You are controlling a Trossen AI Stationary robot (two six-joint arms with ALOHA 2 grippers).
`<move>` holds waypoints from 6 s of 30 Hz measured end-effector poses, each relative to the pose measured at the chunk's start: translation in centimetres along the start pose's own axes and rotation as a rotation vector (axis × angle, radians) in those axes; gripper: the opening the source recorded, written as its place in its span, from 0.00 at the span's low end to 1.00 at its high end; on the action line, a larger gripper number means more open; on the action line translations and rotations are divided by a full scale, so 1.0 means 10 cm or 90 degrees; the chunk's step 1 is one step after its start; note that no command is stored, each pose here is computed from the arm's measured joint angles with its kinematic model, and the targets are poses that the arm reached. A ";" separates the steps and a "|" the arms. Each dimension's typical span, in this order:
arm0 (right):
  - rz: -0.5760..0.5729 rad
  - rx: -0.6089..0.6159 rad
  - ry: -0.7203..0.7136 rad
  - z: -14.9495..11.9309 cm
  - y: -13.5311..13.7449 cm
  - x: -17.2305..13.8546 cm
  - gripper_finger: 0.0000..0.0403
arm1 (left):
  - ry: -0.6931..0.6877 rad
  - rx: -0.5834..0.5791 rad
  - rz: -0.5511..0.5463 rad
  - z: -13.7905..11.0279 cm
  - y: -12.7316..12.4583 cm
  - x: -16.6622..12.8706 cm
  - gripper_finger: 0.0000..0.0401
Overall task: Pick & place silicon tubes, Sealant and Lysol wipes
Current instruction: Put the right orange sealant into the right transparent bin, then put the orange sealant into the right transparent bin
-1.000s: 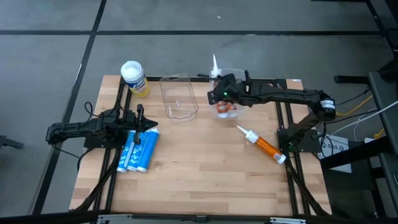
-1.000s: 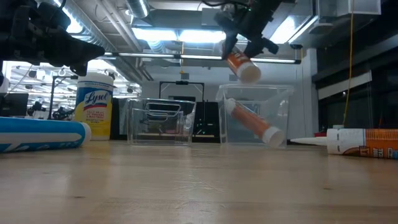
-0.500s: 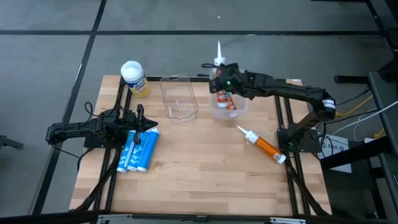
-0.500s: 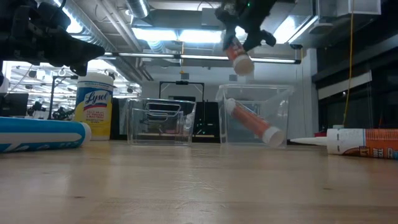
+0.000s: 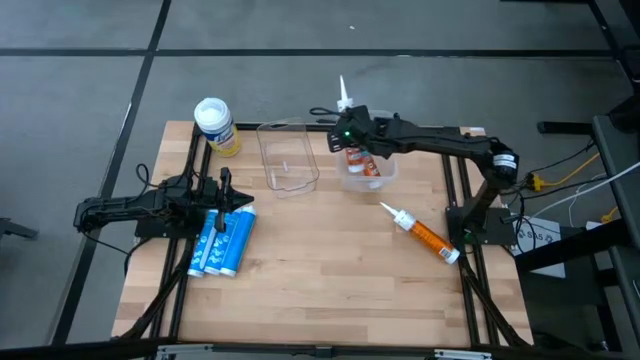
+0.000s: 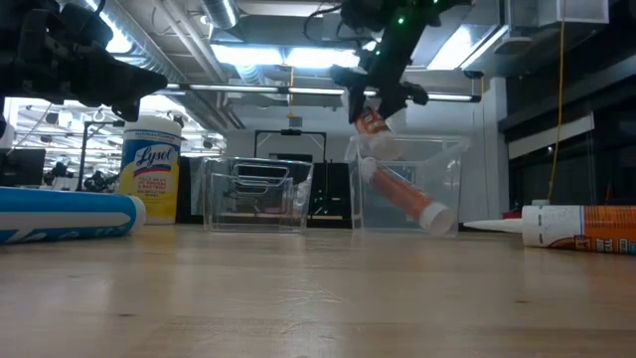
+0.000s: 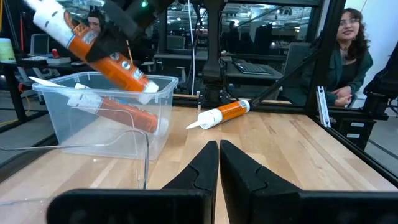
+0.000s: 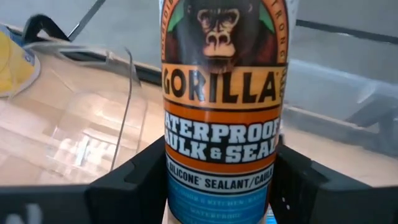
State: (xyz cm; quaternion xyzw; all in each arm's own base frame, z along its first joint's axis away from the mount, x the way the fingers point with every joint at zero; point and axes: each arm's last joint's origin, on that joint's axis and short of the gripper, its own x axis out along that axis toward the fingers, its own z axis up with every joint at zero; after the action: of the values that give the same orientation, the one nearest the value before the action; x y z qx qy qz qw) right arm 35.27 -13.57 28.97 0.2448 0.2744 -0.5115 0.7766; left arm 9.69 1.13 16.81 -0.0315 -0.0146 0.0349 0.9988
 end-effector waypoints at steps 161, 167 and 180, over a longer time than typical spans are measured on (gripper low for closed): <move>0.183 -0.388 0.480 -2.15 -1.31 -0.55 0.64 | 0.000 0.000 0.000 0.00 0.00 0.00 0.03; 0.177 -0.359 0.484 -2.18 -1.32 -0.53 0.64 | 0.000 0.000 0.000 0.00 0.00 0.00 0.03; 0.177 -0.354 0.486 -2.18 -1.32 -0.53 0.56 | 0.000 0.000 0.000 0.00 0.00 0.00 0.03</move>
State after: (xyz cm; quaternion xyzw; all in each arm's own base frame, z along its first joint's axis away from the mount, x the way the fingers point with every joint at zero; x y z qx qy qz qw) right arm 17.44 -0.35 15.34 0.2327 0.6303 -0.1845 0.7173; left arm 9.69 1.13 16.82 -0.0315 -0.0147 0.0348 0.9988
